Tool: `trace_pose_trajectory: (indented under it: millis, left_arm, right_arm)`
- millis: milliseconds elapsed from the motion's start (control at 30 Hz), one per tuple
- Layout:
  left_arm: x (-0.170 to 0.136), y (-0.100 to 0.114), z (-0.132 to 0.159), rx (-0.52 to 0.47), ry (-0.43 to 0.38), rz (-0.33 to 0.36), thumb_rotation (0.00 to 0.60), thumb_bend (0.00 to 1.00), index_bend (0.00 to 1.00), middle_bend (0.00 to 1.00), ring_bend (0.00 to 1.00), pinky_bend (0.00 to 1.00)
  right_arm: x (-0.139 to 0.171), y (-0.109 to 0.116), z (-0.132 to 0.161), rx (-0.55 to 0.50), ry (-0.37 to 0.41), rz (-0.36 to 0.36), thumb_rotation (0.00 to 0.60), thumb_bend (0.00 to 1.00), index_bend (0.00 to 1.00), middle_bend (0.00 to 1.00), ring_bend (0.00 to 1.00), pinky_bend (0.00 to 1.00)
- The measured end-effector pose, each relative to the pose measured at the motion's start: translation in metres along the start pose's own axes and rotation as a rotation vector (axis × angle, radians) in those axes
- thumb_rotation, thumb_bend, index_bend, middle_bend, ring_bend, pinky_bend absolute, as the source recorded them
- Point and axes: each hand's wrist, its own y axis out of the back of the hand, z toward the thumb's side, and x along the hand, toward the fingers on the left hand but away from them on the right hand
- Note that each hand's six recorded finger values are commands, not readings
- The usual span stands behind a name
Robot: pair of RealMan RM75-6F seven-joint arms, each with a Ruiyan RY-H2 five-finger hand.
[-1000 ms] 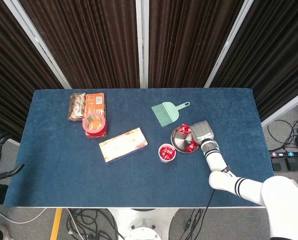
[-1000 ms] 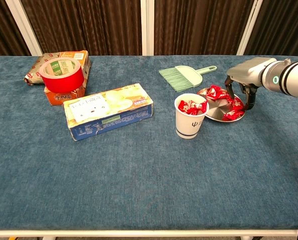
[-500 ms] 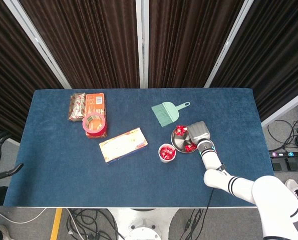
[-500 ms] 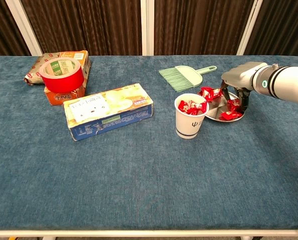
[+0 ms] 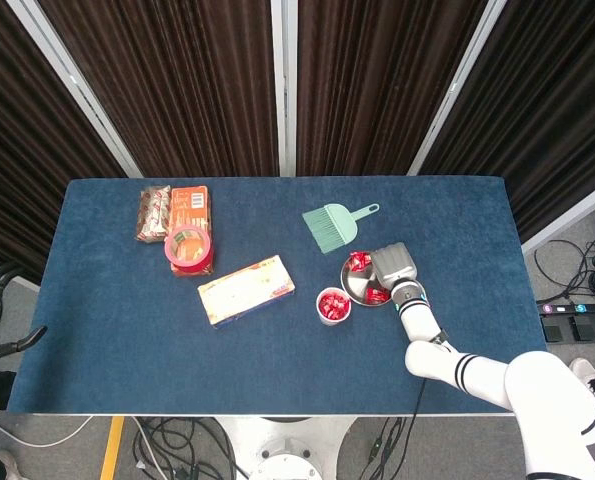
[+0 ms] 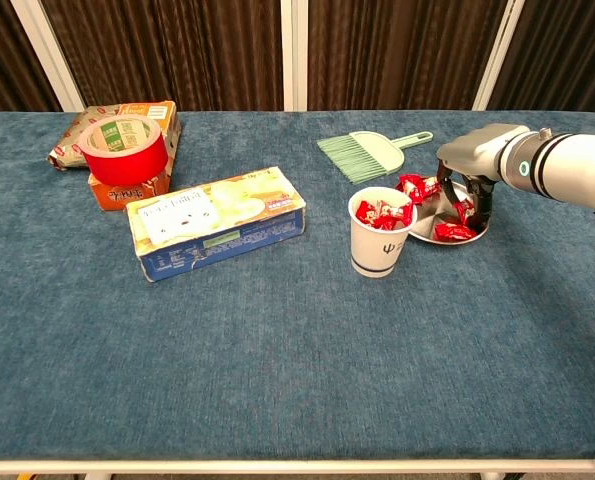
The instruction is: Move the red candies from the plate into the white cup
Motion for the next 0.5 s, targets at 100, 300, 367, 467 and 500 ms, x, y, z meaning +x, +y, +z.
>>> trace_pose_trajectory:
  millis: [100,300,367,467,500]
  left_arm:
    - [0.0,0.0,0.001,0.001,-0.002,0.0,0.16,0.09,0.17,0.16,0.1,0.2]
    - [0.0,0.0,0.002,0.001,-0.005,-0.001,0.161,0.09,0.17,0.16,0.1,0.2]
    - [0.0,0.0,0.003,0.001,-0.006,0.0,0.159,0.09,0.17,0.16,0.1,0.2]
    - [0.0,0.0,0.003,0.001,-0.007,0.002,0.158,0.09,0.17,0.16,0.1,0.2]
    - [0.0,0.0,0.003,0.001,-0.006,0.001,0.16,0.09,0.17,0.16,0.1,0.2]
  right_arm:
    - [0.003,0.005,0.001,-0.01,0.006,-0.017,0.6,0.16,0.56,1.0,1.0,1.0]
    - [0.015,0.025,0.006,-0.032,0.034,-0.077,0.6,0.16,0.56,1.0,1.0,1.0]
    - [0.023,0.035,0.009,-0.04,0.051,-0.108,0.6,0.16,0.56,1.0,1.0,1.0]
    - [0.036,0.051,0.016,-0.05,0.086,-0.156,0.6,0.16,0.56,1.0,1.0,1.0]
    - [0.041,0.056,0.019,-0.053,0.099,-0.172,0.6,0.16,0.56,1.0,1.0,1.0]
